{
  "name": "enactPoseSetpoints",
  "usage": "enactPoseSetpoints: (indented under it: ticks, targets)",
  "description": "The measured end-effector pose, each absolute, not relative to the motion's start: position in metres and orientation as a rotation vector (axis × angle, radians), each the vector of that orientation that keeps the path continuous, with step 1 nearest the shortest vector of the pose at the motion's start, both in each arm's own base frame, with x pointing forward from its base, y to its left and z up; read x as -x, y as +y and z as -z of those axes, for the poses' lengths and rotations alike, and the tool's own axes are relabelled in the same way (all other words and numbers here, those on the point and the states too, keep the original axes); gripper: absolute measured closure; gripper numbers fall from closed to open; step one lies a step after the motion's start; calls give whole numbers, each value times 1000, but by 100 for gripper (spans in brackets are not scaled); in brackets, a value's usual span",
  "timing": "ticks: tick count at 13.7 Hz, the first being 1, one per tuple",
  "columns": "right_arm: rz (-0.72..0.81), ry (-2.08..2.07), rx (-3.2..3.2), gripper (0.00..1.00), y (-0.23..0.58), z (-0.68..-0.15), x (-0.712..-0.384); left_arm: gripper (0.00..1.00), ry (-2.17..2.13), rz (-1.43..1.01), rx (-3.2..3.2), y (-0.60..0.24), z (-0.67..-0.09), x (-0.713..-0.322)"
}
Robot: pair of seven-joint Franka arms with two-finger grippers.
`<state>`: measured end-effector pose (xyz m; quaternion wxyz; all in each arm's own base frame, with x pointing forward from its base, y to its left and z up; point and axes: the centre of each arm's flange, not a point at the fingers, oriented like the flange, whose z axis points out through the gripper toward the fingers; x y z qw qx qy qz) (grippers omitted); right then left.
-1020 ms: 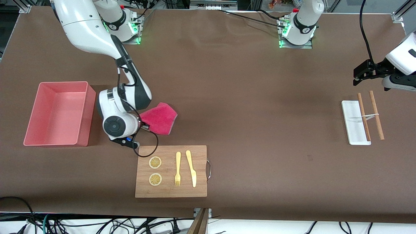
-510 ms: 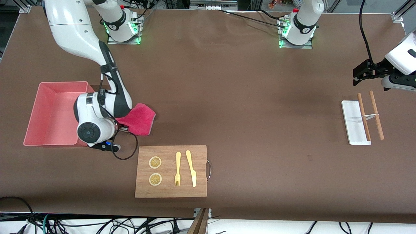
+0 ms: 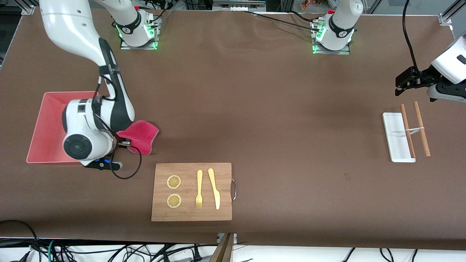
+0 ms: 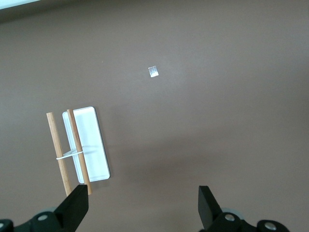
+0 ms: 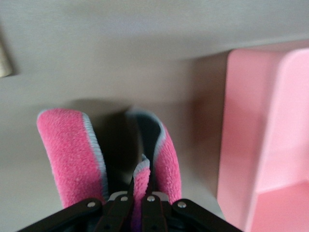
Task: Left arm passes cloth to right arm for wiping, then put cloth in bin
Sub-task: 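Carry the cloth over the pink bin with the right gripper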
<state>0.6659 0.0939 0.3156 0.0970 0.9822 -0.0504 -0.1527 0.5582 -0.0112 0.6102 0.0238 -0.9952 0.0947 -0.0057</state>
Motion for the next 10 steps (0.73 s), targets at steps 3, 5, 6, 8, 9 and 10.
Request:
enactPoseSetpoints:
  ticks: [3,5,6,8,9,10]
  targets:
    - [489,-76,-2941,98,78,-391,-658,0,293,18,3080,-11,-610,-558]
    - [516,-19,-2966,98,50,-427,-653,0,293,19,3080,-11,-611,-558]
    - [530,11,-2977,98,32,-440,-651,0,293,19,3080,-11,-611,-558]
    - [552,89,-2977,98,-10,-457,-646,0,293,19,3080,-11,-611,-558]
    - [569,123,-2969,98,-32,-461,-643,0,293,19,3080,-11,-611,-558]
    - [584,156,-2965,98,-53,-465,-640,0,293,20,3080,-11,-611,-558]
